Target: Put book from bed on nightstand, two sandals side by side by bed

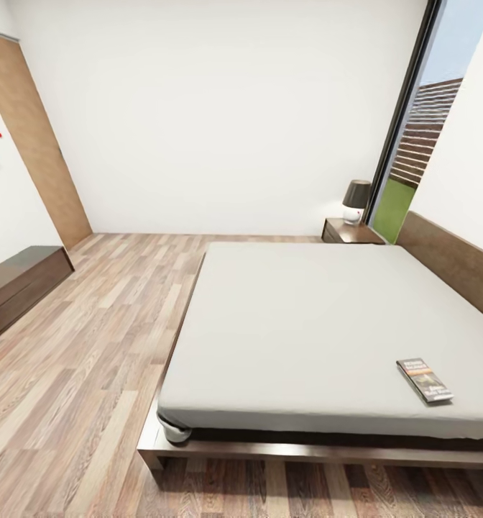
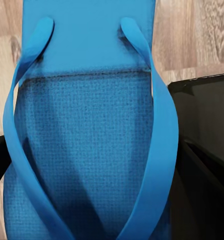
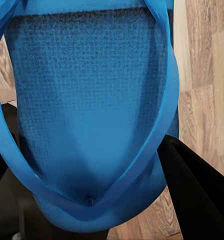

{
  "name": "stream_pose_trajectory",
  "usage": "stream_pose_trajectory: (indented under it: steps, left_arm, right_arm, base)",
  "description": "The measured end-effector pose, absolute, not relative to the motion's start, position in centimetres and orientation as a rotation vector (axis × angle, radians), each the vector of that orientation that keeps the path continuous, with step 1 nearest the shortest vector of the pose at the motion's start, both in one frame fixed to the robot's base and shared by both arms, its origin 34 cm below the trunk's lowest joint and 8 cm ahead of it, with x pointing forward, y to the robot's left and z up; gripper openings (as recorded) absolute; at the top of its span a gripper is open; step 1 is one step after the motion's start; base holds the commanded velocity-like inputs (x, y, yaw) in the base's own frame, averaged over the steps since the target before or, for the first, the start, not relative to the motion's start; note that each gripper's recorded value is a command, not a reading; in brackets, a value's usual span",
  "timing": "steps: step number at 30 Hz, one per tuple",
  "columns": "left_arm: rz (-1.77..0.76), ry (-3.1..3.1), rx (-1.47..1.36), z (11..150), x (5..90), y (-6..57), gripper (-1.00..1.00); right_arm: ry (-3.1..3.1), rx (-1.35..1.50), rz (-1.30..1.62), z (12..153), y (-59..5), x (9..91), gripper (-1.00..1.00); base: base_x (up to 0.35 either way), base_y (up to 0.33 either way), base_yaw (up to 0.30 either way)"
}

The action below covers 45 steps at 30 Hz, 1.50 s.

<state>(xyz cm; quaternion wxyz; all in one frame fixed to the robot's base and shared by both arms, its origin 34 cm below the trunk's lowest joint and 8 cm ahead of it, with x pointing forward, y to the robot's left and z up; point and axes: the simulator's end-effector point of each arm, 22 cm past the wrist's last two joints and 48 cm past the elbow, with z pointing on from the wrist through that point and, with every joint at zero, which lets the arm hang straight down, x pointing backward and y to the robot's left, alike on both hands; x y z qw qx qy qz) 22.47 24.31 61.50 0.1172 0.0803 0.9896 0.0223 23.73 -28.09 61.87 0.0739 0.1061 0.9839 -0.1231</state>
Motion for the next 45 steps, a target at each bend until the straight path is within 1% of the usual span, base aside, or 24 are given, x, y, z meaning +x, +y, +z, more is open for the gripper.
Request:
stream_pose_trajectory:
  steps: [8,25,34,45]
  left_arm:
    - [0.058,2.894,0.234,61.5,22.5,24.1,-1.0]
    - [0.048,2.868,0.221,61.6,25.6,23.2,-1.0]
    - [0.065,2.913,0.223,61.5,28.5,23.3,-1.0]
    - [0.076,2.92,0.231,62.4,34.9,22.9,-1.0]
  right_arm:
    - [2.963,0.317,-0.37,61.8,-28.0,23.4,-1.0]
    - [2.962,0.334,-0.371,61.8,-28.1,23.5,-1.0]
    - [2.965,0.339,-0.384,61.8,-28.5,23.8,-1.0]
    - [3.014,0.32,-0.384,61.8,-28.5,25.6,-1.0]
  base:
    - [0.0,0.0,0.0]
    - [0.0,0.0,0.0]
    - [0.0,0.0,0.0]
    - [0.0,0.0,0.0]
